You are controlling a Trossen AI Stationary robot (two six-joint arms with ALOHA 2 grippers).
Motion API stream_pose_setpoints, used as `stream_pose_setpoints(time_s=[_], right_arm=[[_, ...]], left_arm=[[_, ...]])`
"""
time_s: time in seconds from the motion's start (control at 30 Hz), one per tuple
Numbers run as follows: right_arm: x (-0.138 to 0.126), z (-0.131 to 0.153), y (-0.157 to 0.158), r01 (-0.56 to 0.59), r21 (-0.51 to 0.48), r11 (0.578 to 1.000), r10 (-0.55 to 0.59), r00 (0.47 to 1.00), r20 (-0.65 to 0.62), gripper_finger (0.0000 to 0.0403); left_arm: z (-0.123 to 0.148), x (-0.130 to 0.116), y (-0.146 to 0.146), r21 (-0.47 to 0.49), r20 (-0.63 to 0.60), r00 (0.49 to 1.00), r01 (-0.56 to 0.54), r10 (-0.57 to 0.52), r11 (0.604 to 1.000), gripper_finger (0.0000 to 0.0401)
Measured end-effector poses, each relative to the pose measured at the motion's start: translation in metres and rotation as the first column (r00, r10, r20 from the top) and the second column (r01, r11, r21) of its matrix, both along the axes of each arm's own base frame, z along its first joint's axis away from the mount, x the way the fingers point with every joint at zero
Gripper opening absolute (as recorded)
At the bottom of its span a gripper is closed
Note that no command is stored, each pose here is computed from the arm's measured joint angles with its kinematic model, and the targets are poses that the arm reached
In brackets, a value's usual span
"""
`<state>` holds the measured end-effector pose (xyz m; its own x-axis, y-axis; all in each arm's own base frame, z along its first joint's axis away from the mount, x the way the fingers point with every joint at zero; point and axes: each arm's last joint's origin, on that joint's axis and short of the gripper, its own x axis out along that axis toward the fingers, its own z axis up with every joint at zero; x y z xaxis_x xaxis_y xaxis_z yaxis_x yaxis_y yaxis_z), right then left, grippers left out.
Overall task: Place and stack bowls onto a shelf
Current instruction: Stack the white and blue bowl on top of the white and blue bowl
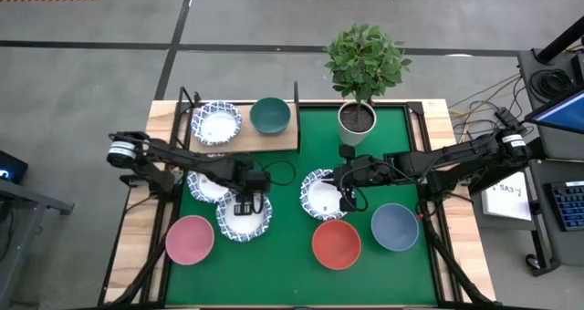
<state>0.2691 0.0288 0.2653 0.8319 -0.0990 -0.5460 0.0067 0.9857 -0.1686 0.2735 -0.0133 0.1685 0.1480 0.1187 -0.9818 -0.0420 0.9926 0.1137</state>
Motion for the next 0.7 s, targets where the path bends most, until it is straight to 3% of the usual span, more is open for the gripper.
stream_pose_setpoints(time_s=[0.17, 0.33, 0.43, 0.57, 0.7], right_arm=[[0.000, 0.000, 0.000, 0.001, 0.002, 1.000, -0.001, 1.000, -0.001, 0.0027], [0.000, -0.001, 0.000, 0.003, 0.004, 1.000, -0.003, 1.000, -0.006, 0.0027], [0.000, 0.000, 0.000, 0.003, 0.005, 1.000, -0.003, 1.000, -0.005, 0.0027], [0.000, 0.000, 0.000, 0.004, 0.005, 1.000, -0.004, 1.000, -0.005, 0.0027], [0.000, 0.000, 0.000, 0.004, 0.005, 1.000, -0.004, 1.000, -0.004, 0.0027]], left_arm=[[0.009, -0.001, -0.001, -0.048, 0.029, 1.000, 0.007, -0.006, 0.999, 0.0013], [0.044, -0.016, -0.002, -0.114, 0.131, 0.991, 0.029, -0.014, 0.993, 0.0005], [0.075, -0.030, 0.004, -0.104, 0.220, 0.975, 0.016, 0.007, 0.994, 0.0002], [0.116, -0.058, 0.029, 0.035, 0.299, 0.943, -0.167, 0.149, 0.985, 0.0001], [0.155, -0.093, 0.063, 0.103, 0.373, 0.865, -0.399, 0.336, 0.911, 0.0001]])
